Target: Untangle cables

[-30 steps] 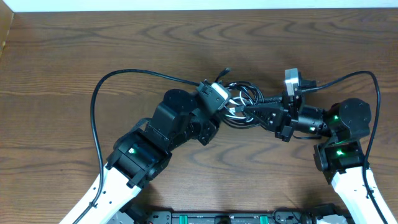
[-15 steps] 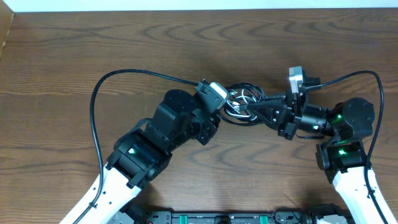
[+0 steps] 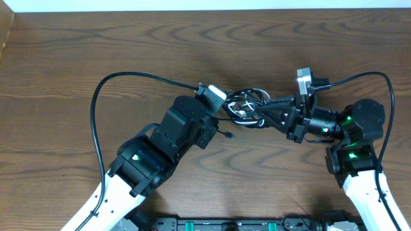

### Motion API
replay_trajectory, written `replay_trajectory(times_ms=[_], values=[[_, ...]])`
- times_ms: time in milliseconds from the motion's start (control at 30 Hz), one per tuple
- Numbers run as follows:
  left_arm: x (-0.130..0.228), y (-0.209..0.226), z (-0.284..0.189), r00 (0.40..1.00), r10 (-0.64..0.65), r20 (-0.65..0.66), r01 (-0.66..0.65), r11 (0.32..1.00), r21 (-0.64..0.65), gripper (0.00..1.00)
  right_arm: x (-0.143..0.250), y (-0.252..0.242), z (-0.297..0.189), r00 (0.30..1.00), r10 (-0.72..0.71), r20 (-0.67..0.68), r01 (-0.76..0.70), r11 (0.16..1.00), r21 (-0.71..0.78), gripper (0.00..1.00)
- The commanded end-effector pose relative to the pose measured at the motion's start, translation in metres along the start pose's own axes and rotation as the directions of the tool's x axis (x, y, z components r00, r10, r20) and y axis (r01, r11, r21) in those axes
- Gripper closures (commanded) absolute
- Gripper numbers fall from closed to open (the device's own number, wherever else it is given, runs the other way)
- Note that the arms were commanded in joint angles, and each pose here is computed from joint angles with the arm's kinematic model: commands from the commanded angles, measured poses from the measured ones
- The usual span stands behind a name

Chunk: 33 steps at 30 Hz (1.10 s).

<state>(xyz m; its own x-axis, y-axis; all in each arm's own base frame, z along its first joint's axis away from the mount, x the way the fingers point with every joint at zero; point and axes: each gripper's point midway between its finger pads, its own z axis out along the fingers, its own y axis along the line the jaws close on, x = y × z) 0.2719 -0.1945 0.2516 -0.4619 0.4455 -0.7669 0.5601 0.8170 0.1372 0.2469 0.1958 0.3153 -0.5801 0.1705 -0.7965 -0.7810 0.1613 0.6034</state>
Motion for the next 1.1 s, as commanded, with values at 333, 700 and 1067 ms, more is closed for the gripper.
replay_trajectory(times_ms=[333, 700, 1067], values=[[0.01, 0.075, -0.023, 0.999, 0.013, -0.038, -0.027, 0.916, -0.401, 0.92, -0.006, -0.003, -0.006, 1.0, 0.013, 0.019, -0.014, 0.999, 0.033, 0.99], [-0.011, 0.056, -0.022, 0.998, 0.002, 0.067, 0.016, 0.96, -0.278, 0.92, -0.006, -0.004, -0.006, 1.0, 0.01, 0.018, -0.011, 0.999, 0.033, 0.99], [-0.056, 0.039, -0.026, 0.967, -0.021, 0.254, 0.064, 0.985, -0.163, 0.92, 0.022, -0.029, -0.007, 0.992, 0.119, -0.043, -0.114, 0.988, 0.106, 0.81]])
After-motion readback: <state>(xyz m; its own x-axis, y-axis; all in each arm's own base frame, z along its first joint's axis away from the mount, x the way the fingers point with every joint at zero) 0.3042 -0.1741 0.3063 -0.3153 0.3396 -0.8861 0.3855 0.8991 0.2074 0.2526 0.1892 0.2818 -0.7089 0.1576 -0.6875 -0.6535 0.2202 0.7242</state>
